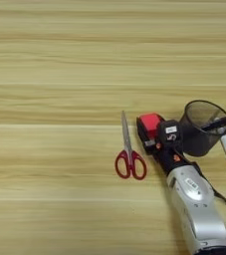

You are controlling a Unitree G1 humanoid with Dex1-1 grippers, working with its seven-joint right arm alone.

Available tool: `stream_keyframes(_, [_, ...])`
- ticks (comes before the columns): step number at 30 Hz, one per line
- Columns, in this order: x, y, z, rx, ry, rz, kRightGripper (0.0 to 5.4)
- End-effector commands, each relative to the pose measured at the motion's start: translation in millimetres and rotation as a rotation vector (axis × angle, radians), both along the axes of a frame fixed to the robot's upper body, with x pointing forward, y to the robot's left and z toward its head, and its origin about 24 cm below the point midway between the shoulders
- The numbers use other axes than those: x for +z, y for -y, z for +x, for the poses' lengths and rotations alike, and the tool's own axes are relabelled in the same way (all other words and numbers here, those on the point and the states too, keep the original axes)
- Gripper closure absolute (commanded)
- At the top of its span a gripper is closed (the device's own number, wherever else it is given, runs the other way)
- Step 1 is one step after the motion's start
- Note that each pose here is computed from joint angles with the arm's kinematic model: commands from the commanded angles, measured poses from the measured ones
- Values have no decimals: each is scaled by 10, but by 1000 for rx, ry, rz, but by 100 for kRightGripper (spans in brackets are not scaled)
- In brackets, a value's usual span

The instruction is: Move the objects on the table

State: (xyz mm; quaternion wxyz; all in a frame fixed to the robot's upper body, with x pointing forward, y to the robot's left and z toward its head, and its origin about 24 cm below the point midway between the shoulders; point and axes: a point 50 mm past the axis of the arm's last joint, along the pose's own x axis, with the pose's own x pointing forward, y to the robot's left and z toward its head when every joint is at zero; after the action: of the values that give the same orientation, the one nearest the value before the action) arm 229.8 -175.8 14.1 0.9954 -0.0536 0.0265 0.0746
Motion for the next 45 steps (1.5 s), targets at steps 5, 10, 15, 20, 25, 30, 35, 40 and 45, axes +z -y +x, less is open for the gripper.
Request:
stream_keyframes(5, [198,-3,135,1,89,5,316])
stream_keyframes(10, [189,-3,136,2,84,5,316])
stream_keyframes(15, [185,-3,136,2,82,5,316])
stream_keyframes(20, [183,-6,138,3,81,5,316])
stream_keyframes(25, [183,-8,138,6,83,2,316])
stream_keyframes(30, [181,-6,139,5,83,1,316])
stream_keyframes(35, [180,-8,139,6,83,1,316])
stream_keyframes(40, [178,-7,139,6,82,0,316])
stream_keyframes(45, [178,-7,138,4,83,-1,246])
